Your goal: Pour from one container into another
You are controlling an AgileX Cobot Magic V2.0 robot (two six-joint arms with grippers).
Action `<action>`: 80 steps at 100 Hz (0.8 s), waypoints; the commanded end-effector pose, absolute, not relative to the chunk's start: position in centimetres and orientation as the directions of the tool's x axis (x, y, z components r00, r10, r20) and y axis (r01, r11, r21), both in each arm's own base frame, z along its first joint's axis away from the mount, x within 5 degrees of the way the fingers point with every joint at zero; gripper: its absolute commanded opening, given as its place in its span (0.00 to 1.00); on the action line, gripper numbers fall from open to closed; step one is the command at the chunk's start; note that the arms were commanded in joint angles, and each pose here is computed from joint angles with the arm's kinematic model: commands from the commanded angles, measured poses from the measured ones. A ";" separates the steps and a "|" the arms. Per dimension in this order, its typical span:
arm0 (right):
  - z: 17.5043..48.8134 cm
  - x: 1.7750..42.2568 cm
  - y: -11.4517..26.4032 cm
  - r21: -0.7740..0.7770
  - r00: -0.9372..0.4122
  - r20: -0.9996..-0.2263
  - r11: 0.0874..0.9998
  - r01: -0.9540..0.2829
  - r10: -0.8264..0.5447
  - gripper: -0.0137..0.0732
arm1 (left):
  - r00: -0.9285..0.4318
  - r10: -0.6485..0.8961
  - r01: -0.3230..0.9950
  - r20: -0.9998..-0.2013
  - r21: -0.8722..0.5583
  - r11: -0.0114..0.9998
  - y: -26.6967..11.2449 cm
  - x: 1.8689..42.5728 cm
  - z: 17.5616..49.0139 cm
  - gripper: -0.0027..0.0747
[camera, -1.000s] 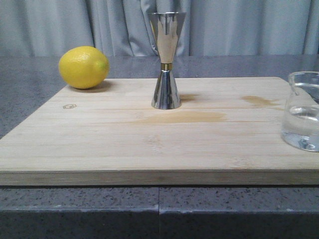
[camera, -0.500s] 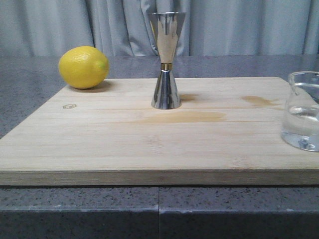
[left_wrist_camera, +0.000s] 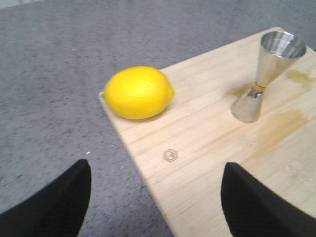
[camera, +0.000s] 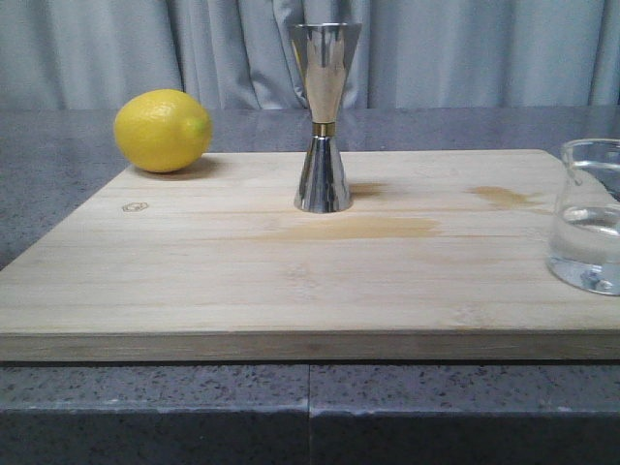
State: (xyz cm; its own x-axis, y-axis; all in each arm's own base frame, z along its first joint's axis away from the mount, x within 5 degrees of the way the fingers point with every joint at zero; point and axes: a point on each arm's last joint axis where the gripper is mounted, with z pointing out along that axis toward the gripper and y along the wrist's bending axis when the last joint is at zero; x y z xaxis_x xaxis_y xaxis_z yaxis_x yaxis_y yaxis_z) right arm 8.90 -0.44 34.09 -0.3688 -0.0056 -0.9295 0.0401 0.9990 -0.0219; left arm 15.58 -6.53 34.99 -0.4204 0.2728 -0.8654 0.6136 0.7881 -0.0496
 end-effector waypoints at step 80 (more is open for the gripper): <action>35.7 9.8 -0.4 -0.019 -0.284 -0.959 0.999 0.035 -0.009 0.83 | -0.104 0.196 0.959 -0.975 -0.046 0.279 -17.2 26.3 29.4 0.68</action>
